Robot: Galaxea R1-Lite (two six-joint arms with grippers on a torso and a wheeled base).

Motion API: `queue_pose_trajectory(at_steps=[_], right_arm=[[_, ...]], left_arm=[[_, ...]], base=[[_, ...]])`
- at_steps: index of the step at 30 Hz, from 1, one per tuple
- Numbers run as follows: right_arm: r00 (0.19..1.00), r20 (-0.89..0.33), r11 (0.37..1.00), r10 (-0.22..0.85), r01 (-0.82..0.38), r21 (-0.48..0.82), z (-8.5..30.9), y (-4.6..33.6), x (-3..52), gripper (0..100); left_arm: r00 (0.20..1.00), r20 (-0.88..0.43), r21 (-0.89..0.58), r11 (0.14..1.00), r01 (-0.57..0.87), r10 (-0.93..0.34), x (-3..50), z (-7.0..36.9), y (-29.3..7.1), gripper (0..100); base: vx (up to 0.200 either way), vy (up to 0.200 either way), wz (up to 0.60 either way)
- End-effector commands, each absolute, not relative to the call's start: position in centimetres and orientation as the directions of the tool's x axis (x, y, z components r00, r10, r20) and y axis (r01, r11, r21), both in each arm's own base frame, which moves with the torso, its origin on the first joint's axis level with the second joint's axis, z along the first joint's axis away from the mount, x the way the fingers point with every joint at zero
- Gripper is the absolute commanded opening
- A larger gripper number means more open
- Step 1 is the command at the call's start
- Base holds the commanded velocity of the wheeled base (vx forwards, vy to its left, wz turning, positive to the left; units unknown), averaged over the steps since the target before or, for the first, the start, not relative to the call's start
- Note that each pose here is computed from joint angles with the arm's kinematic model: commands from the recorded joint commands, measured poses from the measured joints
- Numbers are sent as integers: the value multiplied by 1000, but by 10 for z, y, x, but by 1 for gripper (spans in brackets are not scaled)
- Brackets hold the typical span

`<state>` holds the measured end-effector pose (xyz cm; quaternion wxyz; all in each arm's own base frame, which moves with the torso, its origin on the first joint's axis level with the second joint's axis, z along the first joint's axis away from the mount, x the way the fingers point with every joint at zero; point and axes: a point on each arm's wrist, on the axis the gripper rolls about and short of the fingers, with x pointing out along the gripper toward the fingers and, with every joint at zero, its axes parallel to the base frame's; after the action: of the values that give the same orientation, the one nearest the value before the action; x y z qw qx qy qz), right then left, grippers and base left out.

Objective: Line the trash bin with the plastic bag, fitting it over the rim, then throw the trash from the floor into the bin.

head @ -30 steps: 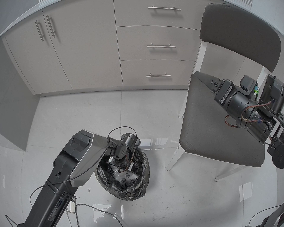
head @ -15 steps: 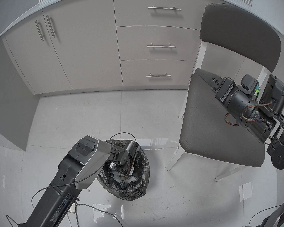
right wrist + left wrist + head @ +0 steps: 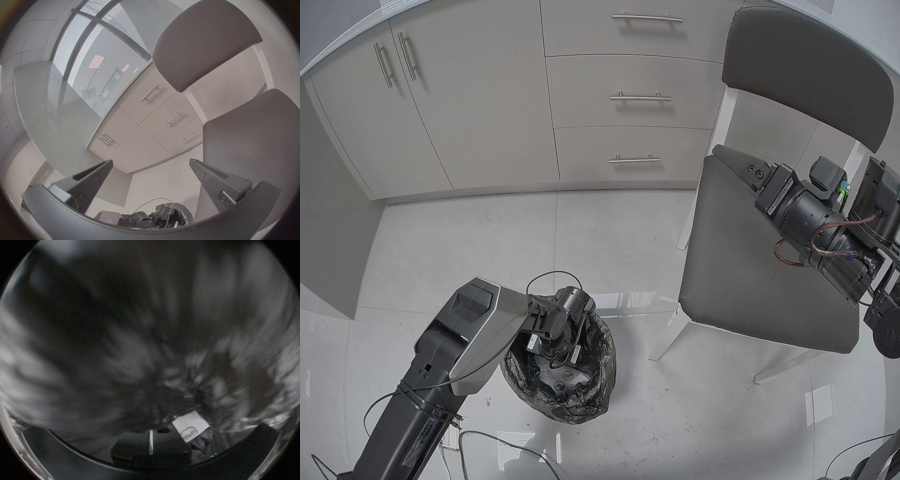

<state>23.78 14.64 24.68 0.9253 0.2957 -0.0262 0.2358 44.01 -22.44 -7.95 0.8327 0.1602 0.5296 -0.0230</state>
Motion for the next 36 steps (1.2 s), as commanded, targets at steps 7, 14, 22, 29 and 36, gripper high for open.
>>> queue_pose_trajectory(at_steps=[7, 14, 22, 29, 36], right_arm=[[886, 188, 715, 424, -454, 531, 247, 146, 236, 100], [885, 137, 723, 445, -445, 528, 234, 149, 240, 100], [903, 35, 785, 429, -391, 480, 206, 140, 234, 100], [926, -6, 883, 377, -357, 306, 217, 119, 219, 100], [974, -1, 955, 228, -223, 193, 256, 93, 177, 100]], left_arm=[[558, -829, 108, 991, 78, 46, 420, 63, -238, 0], [610, -792, 31, 999, 15, 16, 370, 188, -209, 0], [571, -820, 19, 998, -52, 45, 284, 284, -149, 0], [329, -943, -74, 997, -36, -58, 185, 330, -85, 0], [554, -787, -312, 950, 25, -273, 81, 378, -38, 0]], base=[[0, 0, 0], [0, 0, 0], [0, 0, 0], [0, 0, 0], [0, 0, 0]])
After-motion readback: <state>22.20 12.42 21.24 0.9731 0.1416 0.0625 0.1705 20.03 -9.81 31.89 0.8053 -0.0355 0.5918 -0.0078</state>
